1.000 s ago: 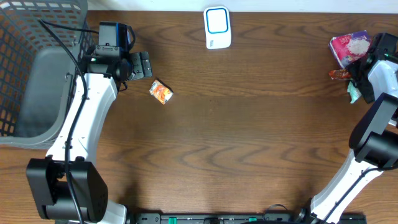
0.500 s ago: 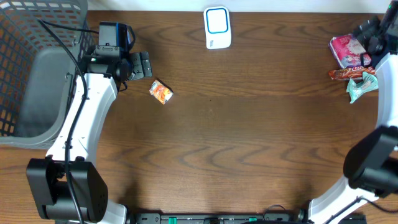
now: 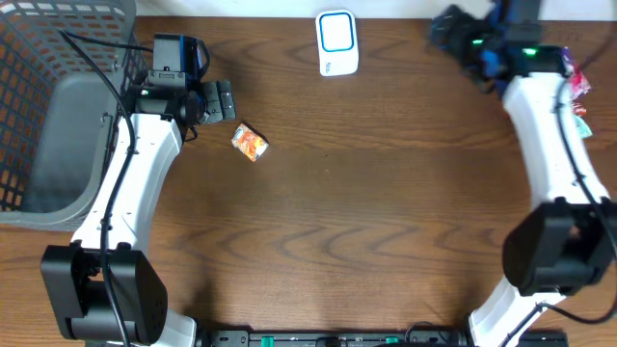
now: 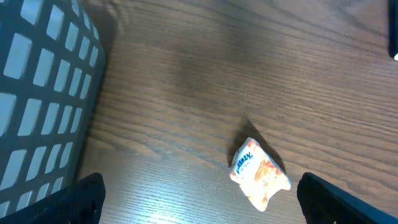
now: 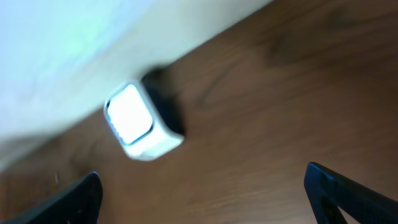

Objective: Scan the item barcode
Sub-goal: 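Move the right gripper back toward the orange snack pack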

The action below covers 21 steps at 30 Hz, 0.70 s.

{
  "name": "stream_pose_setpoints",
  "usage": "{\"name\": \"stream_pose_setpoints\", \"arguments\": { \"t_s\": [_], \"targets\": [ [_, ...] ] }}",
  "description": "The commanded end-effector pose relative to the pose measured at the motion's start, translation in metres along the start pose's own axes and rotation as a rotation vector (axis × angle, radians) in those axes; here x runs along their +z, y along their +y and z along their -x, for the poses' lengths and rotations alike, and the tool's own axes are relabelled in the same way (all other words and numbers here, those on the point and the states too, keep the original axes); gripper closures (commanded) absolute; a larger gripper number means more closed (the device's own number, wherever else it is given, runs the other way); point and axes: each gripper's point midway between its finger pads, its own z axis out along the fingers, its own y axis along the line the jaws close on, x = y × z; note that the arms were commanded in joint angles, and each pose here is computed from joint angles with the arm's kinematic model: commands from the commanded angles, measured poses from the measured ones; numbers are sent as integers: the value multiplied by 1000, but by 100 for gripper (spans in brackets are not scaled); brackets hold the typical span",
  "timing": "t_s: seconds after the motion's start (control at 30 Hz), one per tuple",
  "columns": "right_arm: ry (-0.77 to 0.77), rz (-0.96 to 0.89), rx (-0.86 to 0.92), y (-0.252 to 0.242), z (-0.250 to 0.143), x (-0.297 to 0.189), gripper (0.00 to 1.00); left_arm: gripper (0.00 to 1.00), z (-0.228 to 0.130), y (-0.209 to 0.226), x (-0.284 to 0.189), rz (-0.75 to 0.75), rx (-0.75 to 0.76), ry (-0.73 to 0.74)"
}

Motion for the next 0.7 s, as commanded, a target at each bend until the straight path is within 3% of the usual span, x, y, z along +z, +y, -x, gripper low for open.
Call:
{"name": "stream_pose_setpoints", "arguments": {
  "t_s": [0.0, 0.33, 0.47, 0.67],
  "targets": [
    [108, 62, -176, 35, -48, 34, 1, 2, -2, 4, 3, 14, 6, 10],
    [366, 475, -486, 138, -177, 71, 2, 2, -2, 4, 3, 14, 6, 10],
    [406, 537, -523, 158, -210, 77, 19, 2, -2, 4, 3, 14, 6, 10],
    [461, 572, -555, 175, -257, 91, 21, 2, -2, 4, 3, 14, 6, 10]
  ]
}}
